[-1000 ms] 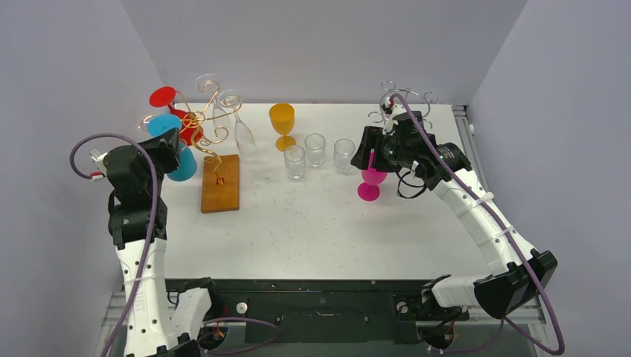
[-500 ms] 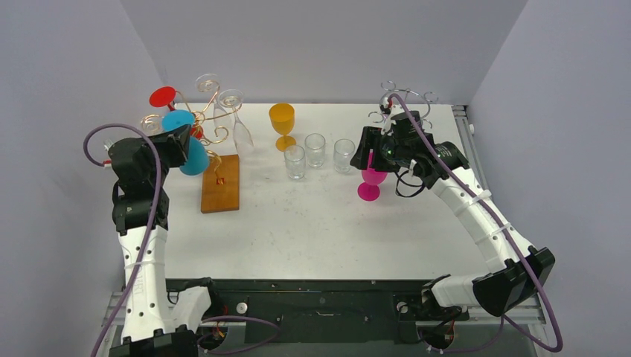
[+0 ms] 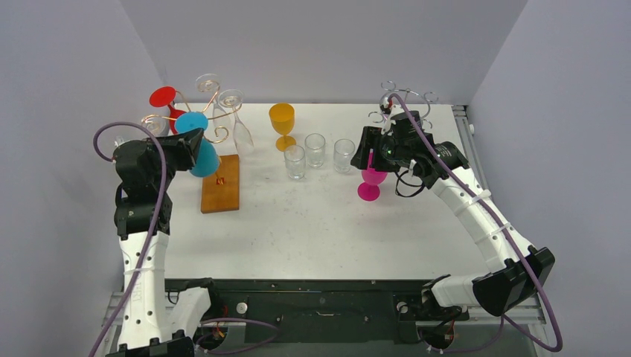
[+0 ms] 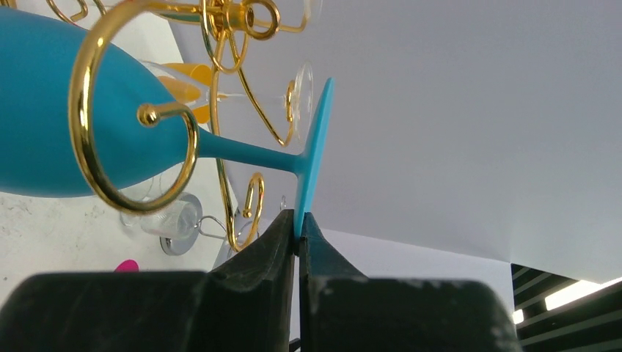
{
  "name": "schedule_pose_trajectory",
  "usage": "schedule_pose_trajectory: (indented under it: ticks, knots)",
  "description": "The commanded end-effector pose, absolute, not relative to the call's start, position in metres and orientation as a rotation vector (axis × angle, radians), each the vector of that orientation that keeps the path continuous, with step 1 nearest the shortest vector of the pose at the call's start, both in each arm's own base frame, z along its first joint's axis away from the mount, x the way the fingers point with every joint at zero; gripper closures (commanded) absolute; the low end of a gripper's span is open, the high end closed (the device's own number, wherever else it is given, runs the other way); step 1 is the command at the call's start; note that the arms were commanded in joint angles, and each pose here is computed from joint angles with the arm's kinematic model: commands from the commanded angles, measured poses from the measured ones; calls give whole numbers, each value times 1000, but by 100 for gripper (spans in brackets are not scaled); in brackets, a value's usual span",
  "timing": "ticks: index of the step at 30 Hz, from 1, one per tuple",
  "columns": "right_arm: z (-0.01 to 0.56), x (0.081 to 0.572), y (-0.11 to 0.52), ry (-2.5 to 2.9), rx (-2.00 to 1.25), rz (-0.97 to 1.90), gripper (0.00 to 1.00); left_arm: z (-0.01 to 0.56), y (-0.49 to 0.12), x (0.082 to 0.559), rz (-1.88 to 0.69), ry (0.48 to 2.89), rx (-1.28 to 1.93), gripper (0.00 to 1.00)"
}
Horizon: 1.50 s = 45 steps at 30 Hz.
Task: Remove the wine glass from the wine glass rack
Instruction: Pick up the wine glass from the wine rack, then place the wine glass at the center of the board.
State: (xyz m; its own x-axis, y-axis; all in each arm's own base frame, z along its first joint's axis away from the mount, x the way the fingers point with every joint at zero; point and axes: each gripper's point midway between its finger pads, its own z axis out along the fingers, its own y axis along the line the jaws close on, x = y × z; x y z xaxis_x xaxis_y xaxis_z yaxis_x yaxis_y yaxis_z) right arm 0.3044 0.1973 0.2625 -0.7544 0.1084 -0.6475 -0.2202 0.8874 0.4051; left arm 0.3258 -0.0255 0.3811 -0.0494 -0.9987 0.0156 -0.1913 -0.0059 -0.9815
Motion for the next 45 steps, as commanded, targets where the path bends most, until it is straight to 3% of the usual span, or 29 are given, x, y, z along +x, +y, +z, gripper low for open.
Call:
schedule_pose_trajectory:
  ticks: [1,13,25,30,34,45]
  knots:
    - [269,313,196,2311,-80,588,41,412,-34,304,-1171,1356,-1225,100]
    - [276,307,194,2284,-62,597,40,398,-52,263,-1164,1381,-1258,100]
    - [292,281,196,2134,73,773,32,394,-94,228,-1390,1455,-1217,100]
    - [301,274,194,2050,153,847,28,405,-122,235,-1460,1476,-1157,100]
    - [311,272,192,1988,201,887,26,422,-179,230,-1547,1537,-1048,100]
    - [352,265,211,1639,288,1288,12,490,-247,257,-1878,1373,-948,100]
